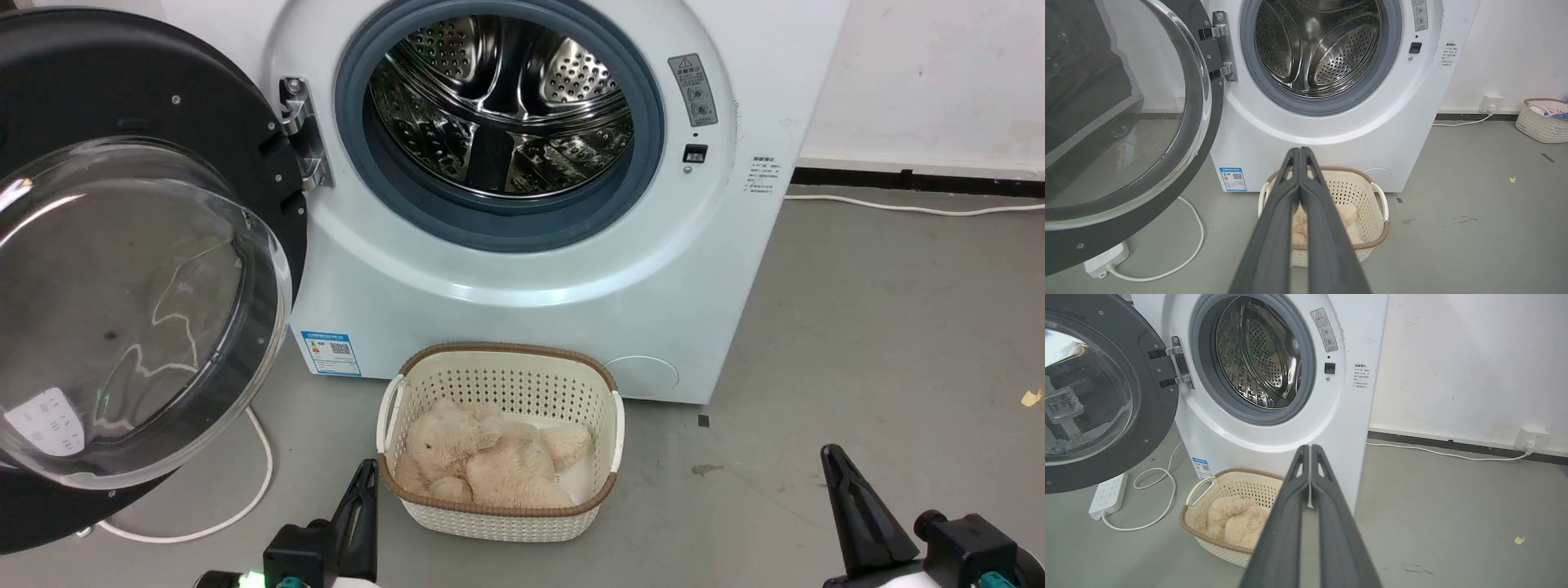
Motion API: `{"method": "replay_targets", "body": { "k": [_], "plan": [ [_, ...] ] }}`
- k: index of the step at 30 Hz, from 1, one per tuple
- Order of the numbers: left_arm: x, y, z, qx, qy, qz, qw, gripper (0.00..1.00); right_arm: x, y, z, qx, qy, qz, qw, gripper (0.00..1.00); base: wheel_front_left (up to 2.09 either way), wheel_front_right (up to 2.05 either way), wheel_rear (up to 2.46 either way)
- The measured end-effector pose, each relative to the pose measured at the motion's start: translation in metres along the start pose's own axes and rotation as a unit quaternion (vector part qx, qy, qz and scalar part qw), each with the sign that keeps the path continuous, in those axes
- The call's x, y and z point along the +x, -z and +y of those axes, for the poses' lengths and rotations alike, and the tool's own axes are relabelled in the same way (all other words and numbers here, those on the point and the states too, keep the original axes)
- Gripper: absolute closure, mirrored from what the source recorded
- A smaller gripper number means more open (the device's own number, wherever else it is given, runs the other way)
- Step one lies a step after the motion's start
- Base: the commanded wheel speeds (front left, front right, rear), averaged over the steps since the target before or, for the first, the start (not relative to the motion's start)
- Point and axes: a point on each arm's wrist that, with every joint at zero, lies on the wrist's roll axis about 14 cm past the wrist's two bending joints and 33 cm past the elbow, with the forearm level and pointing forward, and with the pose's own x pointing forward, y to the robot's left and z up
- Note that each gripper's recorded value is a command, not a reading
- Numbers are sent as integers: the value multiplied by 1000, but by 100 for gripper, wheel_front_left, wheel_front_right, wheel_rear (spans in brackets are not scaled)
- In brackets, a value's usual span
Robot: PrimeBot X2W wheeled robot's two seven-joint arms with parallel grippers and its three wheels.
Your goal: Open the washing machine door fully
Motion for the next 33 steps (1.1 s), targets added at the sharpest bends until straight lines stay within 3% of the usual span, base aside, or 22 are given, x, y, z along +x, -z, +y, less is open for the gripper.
{"method": "replay_targets", "body": {
  "k": [33],
  "plan": [
    [11, -9, 7, 8, -4, 3, 1000, 100, 7, 0, 0, -14, -2, 19, 1000, 100, 0, 0, 0]
  ]
}}
